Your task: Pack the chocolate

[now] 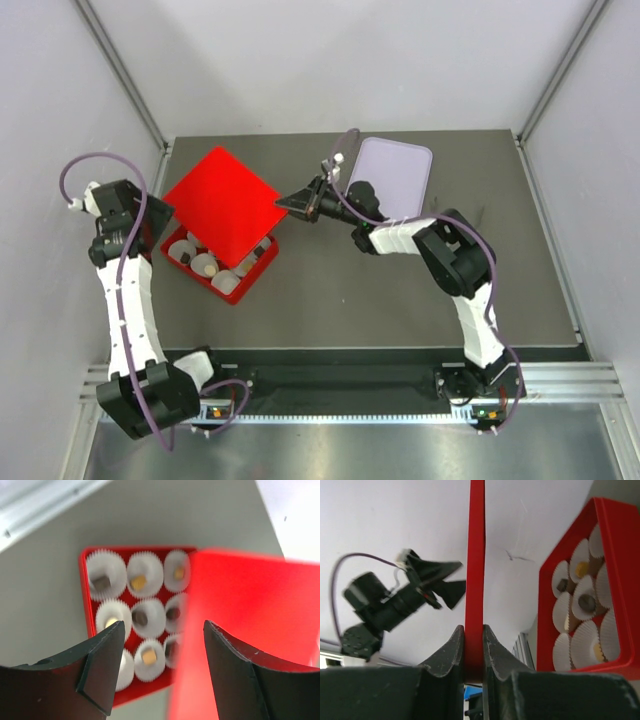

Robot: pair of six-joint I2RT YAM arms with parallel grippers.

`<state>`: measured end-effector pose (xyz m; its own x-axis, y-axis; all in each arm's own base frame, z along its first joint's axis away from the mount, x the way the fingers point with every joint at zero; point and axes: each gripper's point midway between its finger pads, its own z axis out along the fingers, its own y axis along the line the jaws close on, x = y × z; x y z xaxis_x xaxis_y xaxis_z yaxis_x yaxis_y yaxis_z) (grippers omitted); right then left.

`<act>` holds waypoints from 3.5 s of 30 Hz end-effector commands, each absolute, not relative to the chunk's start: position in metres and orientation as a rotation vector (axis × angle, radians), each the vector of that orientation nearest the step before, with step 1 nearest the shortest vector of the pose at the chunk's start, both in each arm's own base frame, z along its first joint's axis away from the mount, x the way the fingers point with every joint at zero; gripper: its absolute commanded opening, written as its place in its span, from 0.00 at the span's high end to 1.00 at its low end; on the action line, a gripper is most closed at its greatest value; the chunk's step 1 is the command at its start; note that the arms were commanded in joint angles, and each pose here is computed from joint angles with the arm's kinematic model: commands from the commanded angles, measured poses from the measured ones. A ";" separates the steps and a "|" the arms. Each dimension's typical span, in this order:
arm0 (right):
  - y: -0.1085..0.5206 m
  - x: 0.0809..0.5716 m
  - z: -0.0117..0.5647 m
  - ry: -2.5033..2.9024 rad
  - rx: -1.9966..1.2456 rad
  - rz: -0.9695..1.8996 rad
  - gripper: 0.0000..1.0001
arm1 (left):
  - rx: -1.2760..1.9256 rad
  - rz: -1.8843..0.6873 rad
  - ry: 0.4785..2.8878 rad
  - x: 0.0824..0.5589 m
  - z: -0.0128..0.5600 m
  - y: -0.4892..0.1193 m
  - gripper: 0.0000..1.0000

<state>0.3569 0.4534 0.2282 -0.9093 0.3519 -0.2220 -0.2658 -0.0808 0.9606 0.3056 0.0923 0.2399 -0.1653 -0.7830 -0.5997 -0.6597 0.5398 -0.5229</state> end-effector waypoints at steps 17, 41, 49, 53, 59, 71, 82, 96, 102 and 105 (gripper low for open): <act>0.532 0.339 0.175 1.945 -0.025 2.005 1.00 | -1.166 -0.246 1.984 0.359 0.192 0.110 0.34; 0.519 0.347 0.177 1.826 -0.025 2.077 1.00 | -1.245 -0.241 2.115 0.365 0.135 0.115 0.36; 0.517 0.340 0.184 1.835 -0.045 2.110 1.00 | -1.224 -0.190 2.101 0.361 0.150 0.120 0.36; 0.514 0.335 0.177 1.866 -0.050 2.100 1.00 | -1.228 -0.159 2.115 0.357 0.146 0.122 0.36; 0.504 0.333 0.177 1.863 -0.055 2.063 1.00 | -1.242 -0.148 2.131 0.354 0.133 0.123 0.36; 0.506 0.343 0.178 1.820 -0.059 2.073 1.00 | -1.235 -0.154 2.120 0.355 0.139 0.123 0.37; 0.514 0.351 0.165 1.862 -0.057 2.049 1.00 | -1.214 -0.155 2.100 0.357 0.149 0.123 0.37; 0.521 0.345 0.150 1.908 -0.050 2.048 1.00 | -1.205 -0.165 2.088 0.359 0.154 0.123 0.37; 0.523 0.346 0.143 1.925 -0.045 2.037 1.00 | -1.215 -0.268 2.106 0.359 0.140 0.108 0.39; 0.522 0.347 0.141 1.928 -0.040 2.035 1.00 | -1.227 -0.276 2.106 0.358 0.134 0.106 0.39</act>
<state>0.3453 0.5143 0.1129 -0.9603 0.2106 -0.1828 -0.1773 0.0450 0.9831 0.3530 0.1070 0.1217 -0.3597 -0.8304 -0.4255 -0.7213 0.5367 -0.4378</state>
